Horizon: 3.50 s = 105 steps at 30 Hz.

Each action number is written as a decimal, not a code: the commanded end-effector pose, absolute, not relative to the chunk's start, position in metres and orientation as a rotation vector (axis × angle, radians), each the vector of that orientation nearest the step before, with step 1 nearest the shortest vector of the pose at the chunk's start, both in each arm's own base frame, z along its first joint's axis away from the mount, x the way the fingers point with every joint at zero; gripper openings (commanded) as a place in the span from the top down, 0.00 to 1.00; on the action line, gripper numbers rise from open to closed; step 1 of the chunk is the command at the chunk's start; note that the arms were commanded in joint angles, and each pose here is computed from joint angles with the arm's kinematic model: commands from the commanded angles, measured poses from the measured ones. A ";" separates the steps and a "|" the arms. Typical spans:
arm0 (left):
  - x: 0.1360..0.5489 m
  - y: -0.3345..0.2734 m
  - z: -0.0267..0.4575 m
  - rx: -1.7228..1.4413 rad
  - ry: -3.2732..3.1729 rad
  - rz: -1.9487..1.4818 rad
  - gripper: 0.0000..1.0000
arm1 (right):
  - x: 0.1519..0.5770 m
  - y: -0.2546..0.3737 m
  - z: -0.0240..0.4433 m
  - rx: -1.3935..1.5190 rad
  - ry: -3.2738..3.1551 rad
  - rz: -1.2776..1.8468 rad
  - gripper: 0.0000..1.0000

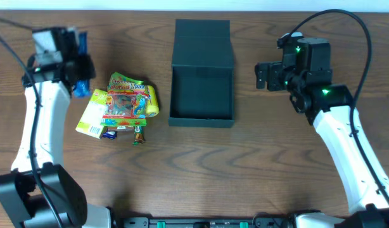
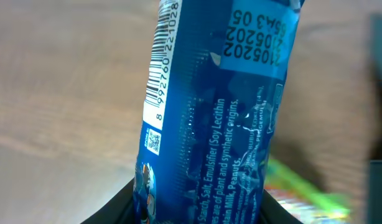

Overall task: Pack container
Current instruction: 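Grasp the blue wrapped bar with the left gripper, then carry the blue bar into the green box and release it, then move the left gripper back over the gummy bag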

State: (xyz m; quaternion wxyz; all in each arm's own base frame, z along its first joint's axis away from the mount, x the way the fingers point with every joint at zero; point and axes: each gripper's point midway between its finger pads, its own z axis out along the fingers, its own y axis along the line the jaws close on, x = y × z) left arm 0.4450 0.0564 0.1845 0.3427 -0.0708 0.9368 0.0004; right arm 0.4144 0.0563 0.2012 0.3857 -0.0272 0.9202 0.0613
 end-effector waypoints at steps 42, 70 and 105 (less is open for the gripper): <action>0.458 -0.270 0.077 1.796 1.644 0.194 0.80 | 0.403 -0.015 0.192 0.258 2.399 0.090 0.01; 0.458 -0.270 0.075 1.758 1.685 0.172 0.45 | 0.402 -0.015 0.192 0.257 2.400 0.090 0.01; 0.479 -0.239 0.185 1.078 1.908 0.257 0.30 | 0.402 -0.015 0.191 0.258 2.402 0.089 0.01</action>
